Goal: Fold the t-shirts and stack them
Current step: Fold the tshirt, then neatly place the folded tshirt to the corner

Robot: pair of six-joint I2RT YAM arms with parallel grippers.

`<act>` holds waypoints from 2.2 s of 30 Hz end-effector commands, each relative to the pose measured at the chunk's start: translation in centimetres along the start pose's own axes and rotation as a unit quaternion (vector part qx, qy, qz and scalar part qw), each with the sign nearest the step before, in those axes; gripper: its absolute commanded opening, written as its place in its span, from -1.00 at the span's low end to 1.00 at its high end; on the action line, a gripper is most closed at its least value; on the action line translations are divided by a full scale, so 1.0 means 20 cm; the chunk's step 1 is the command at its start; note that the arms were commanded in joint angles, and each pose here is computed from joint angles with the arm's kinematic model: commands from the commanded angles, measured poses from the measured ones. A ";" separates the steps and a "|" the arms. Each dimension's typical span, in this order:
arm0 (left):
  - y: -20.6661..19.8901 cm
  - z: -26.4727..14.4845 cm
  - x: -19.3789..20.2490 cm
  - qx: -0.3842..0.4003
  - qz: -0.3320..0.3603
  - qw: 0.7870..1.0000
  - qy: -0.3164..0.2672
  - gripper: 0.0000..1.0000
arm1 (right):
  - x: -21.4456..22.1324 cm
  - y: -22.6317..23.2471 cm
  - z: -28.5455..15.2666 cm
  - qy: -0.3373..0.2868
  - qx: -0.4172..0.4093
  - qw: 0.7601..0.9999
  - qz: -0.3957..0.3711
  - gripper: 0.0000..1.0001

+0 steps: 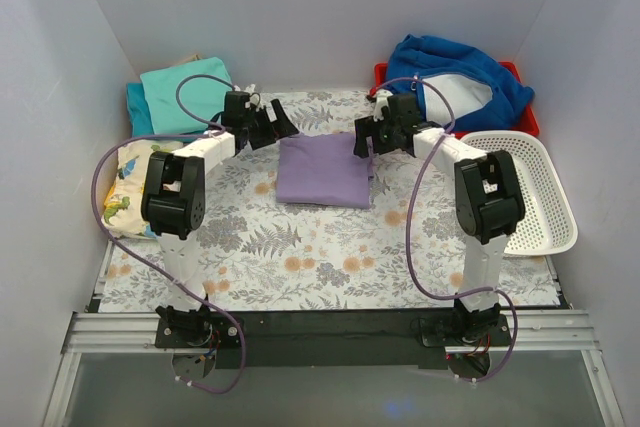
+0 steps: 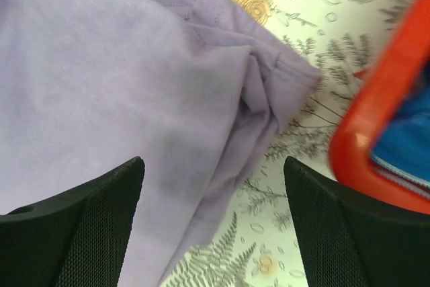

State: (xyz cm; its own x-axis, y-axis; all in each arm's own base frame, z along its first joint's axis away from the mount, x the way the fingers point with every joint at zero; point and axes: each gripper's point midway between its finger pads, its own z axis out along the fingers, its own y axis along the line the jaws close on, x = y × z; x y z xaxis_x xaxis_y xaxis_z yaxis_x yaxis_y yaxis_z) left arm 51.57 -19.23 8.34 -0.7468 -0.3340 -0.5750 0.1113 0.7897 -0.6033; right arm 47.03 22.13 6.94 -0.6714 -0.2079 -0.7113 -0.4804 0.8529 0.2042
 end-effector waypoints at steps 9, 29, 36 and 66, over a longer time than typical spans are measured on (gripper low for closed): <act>-0.14 -0.27 -0.11 0.013 0.007 0.998 -0.054 0.77 | 0.01 0.15 -0.17 -0.019 -0.074 0.996 0.034 0.79; 0.11 -0.10 0.30 -0.005 -0.055 0.998 0.033 0.79 | 0.27 0.27 0.02 0.026 -0.172 0.980 0.095 0.76; 0.11 -0.17 0.41 -0.012 -0.071 0.997 0.043 0.79 | 0.40 0.38 -0.02 0.051 -0.234 0.963 0.120 0.09; 0.16 -0.65 0.63 -0.178 -0.033 0.983 -0.023 0.96 | 0.34 0.29 -0.50 -0.029 -0.102 0.994 0.038 0.66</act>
State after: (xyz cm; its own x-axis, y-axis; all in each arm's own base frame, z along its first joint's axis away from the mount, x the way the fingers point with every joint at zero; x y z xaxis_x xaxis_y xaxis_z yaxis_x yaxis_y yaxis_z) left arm 33.17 -16.15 6.21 -0.7405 -0.4232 -0.5222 -0.1372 0.8557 -0.4989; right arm 32.71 22.04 8.67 -0.7211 -0.1130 -0.6836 -0.5486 0.6957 0.4637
